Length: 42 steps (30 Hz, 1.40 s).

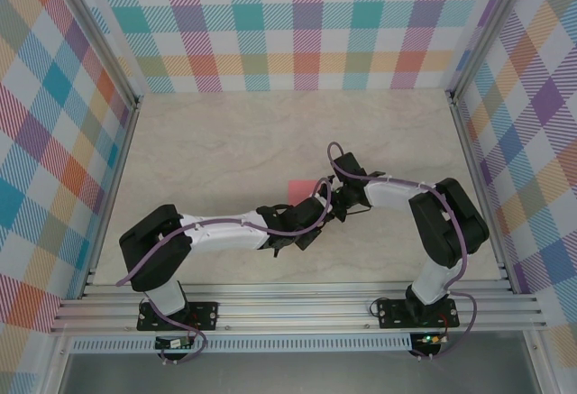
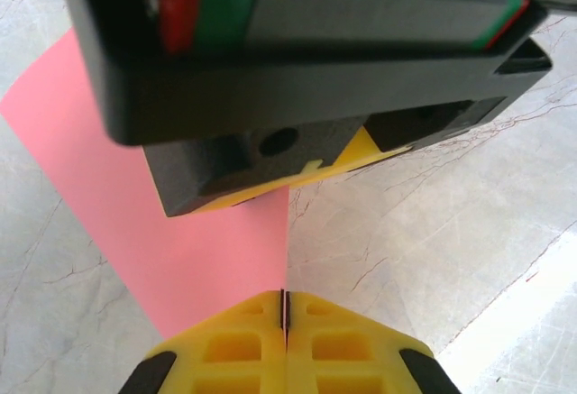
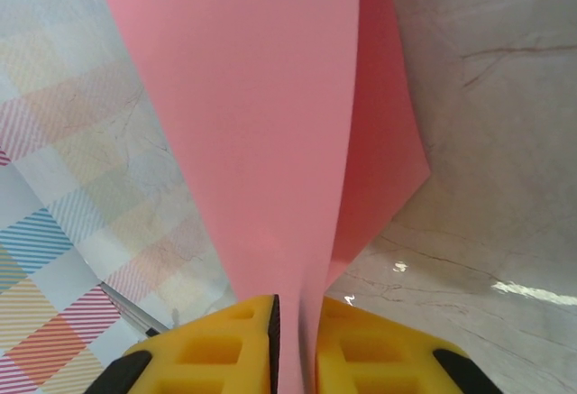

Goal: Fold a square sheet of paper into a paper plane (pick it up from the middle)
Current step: Third fold the triangle at the center of the table.

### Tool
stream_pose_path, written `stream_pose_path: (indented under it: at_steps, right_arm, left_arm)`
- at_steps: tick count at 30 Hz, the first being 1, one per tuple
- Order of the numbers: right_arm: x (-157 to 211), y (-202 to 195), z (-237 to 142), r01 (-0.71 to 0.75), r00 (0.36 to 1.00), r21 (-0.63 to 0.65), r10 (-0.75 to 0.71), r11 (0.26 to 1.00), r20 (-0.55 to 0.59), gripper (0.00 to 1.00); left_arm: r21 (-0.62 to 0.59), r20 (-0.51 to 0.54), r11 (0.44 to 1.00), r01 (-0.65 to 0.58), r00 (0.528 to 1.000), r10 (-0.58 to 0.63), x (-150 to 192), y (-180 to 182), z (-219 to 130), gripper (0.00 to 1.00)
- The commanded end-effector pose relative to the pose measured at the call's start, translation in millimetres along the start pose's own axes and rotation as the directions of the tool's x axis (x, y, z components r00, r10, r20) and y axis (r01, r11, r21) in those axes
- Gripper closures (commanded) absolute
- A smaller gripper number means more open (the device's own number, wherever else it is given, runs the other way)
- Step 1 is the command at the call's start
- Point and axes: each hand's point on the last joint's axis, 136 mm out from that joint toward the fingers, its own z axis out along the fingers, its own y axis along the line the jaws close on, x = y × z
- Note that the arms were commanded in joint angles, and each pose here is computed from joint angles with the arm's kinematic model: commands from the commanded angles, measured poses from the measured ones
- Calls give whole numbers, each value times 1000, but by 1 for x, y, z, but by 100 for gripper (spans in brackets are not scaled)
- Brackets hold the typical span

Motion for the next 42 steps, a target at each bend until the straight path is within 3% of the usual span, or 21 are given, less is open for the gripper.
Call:
stream_pose_path:
  at_steps: [1,7,13,20,26,31,38,42]
  right_arm:
    - [-2,1,-6,7,1000,10,-7,1000,-2,78]
    - [-5,-12,-21,6,999,41,-7,999,37,66]
    - [-12,-26,-44,12,994,82,-21,997,106,48]
    - [-25,-26,-61,47,986,118,-65,992,154,45]
    - [-33,-11,-61,91,983,77,-102,993,155,50]
    - [-38,3,-62,126,978,39,-131,991,161,60]
    - [-43,13,-52,158,980,1,-156,988,122,78]
    - [-45,23,-43,172,982,-43,-168,984,85,83]
  left_arm:
    - [4,37,1000,10,999,-10,-14,-5,-5,100]
    - [33,28,999,32,999,-33,-12,-9,-4,100]
    - [83,18,989,119,993,-120,-12,-8,-2,100]
    - [213,55,955,206,974,-222,-12,-4,-6,100]
    - [366,-18,893,263,961,-276,-12,-10,-15,100]
    - [472,-62,828,302,949,-311,-12,-13,-15,100]
    - [519,-103,789,330,940,-325,-9,-10,-15,100]
    - [529,-131,778,339,938,-320,-3,-10,-13,100]
